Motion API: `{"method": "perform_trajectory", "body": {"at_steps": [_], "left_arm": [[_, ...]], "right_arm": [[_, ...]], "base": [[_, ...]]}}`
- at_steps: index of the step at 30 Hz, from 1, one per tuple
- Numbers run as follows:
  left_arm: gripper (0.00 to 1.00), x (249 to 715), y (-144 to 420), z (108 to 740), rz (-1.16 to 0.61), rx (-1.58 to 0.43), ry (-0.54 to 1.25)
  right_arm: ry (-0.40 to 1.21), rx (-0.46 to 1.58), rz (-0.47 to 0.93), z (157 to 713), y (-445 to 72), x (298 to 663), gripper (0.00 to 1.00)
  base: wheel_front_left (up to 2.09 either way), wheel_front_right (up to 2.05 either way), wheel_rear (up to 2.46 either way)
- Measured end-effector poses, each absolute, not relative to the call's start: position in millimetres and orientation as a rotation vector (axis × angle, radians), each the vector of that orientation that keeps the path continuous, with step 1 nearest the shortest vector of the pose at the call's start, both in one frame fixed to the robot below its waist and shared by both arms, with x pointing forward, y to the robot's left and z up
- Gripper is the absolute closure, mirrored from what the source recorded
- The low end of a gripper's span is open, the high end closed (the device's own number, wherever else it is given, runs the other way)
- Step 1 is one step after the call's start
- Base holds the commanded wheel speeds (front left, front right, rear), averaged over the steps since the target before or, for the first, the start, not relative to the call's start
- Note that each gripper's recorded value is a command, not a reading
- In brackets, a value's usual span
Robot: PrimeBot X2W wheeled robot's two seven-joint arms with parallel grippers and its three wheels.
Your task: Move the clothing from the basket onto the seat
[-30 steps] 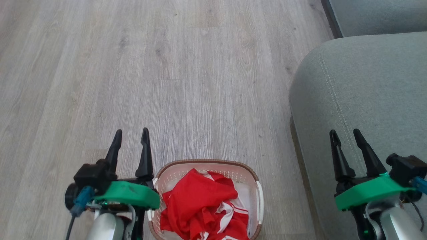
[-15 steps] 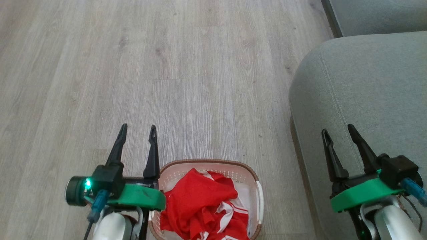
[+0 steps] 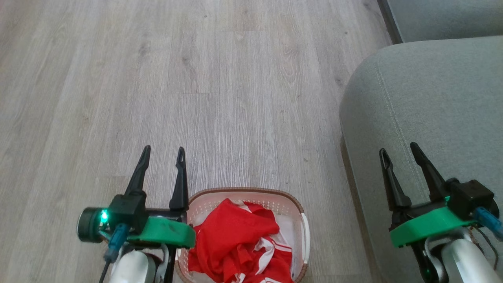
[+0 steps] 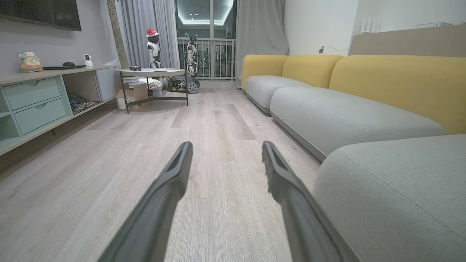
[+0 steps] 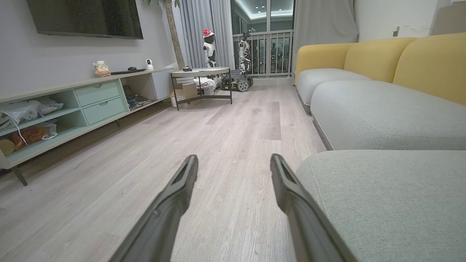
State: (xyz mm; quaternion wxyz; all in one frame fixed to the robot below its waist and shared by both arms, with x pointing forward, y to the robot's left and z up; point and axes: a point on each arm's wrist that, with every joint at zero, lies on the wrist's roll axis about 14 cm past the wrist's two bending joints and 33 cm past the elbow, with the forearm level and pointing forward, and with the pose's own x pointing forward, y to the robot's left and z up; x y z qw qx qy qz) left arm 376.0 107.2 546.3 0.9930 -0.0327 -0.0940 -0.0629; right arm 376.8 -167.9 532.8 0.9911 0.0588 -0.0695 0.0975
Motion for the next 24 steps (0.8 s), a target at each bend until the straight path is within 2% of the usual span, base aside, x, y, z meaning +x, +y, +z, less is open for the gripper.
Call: {"method": "perform_trajectory", "body": {"at_steps": [14,24], "left_arm": [[0.00,381,101,536,-0.143,-0.076,-0.156],[0.00,398,87,520,-0.170,-0.096,-0.107]], "right_arm": [[-0.141,0.119,0.174,533,-175,377,0.00],[-0.174,0.135,0.136,542,-189,393,0.00]], "base": [[0.00,0.00,0.00],[0.00,0.00,0.00]]}}
